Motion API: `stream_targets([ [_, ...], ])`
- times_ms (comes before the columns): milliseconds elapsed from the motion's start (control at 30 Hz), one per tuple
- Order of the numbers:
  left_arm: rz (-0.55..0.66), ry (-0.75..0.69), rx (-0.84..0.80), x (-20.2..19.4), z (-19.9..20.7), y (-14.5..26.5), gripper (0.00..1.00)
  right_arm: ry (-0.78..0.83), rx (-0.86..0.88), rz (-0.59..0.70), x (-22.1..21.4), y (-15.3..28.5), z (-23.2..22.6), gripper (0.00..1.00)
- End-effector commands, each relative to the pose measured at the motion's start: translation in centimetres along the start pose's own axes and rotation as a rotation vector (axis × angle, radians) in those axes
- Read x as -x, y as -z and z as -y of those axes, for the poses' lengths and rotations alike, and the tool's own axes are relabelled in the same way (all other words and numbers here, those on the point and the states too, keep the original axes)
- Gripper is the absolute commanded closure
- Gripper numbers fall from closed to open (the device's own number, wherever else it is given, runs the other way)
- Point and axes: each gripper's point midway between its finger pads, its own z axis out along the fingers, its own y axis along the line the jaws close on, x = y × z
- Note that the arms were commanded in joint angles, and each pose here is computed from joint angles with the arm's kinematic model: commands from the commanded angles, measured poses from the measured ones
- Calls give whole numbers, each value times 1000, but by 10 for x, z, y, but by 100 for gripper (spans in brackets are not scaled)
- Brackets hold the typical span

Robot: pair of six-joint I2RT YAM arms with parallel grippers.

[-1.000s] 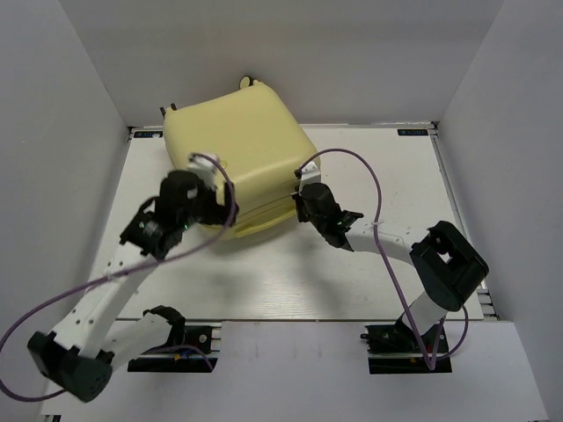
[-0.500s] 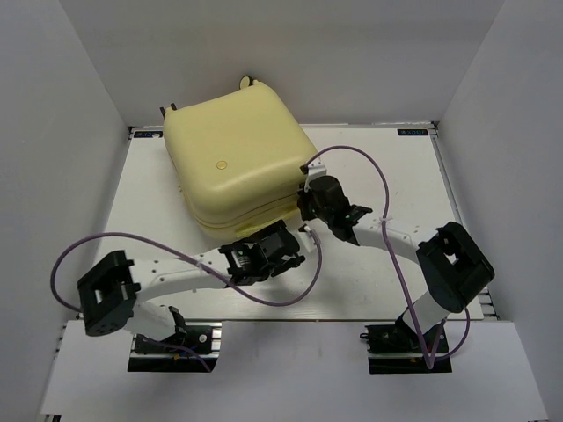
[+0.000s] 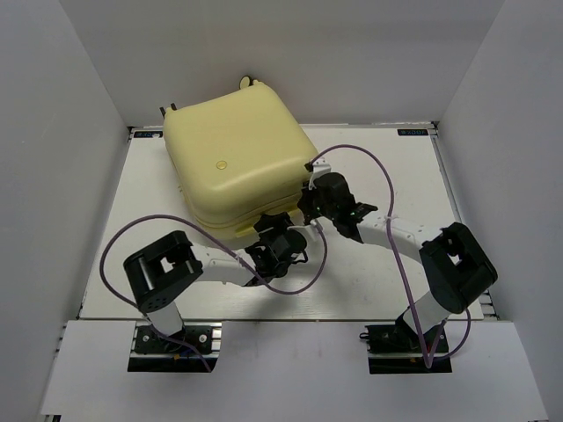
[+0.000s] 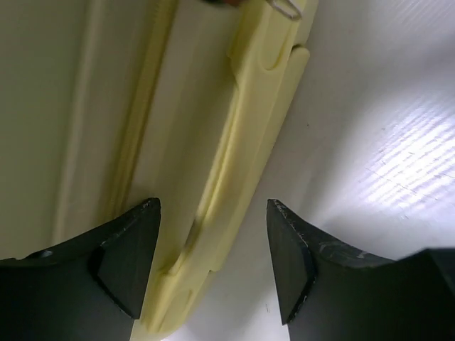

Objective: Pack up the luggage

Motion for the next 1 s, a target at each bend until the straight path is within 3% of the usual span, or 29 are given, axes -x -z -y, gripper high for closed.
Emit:
stream_targets([
  [0,-5,36,149,9,-26,-12,29,-21,3,-59,-14,11,5,100],
  [133,-186,69,112,-46,-12,-23,30,-37,5,-46,-7,13,8,100],
  [167,-193,83,87,-50,-8,-23,35,-40,5,-50,-9,13,9,100],
  [300,-280,191,60,-75,-8,-23,79,-50,6,-52,-9,12,12,100],
  [333,-293,206,65,-78,-10,-24,100,-51,-21,-53,-9,11,17,100],
  [633,-437,335,62,-125,-12,-3,100,-62,-410,-65,-22,25,94,100],
  [833,-455,377,66,-132,-20,1,100,-73,-548,-74,-24,31,131,100],
  [967,-475,377,65,-137,-24,-2,100,-108,-534,-39,-14,24,138,100],
])
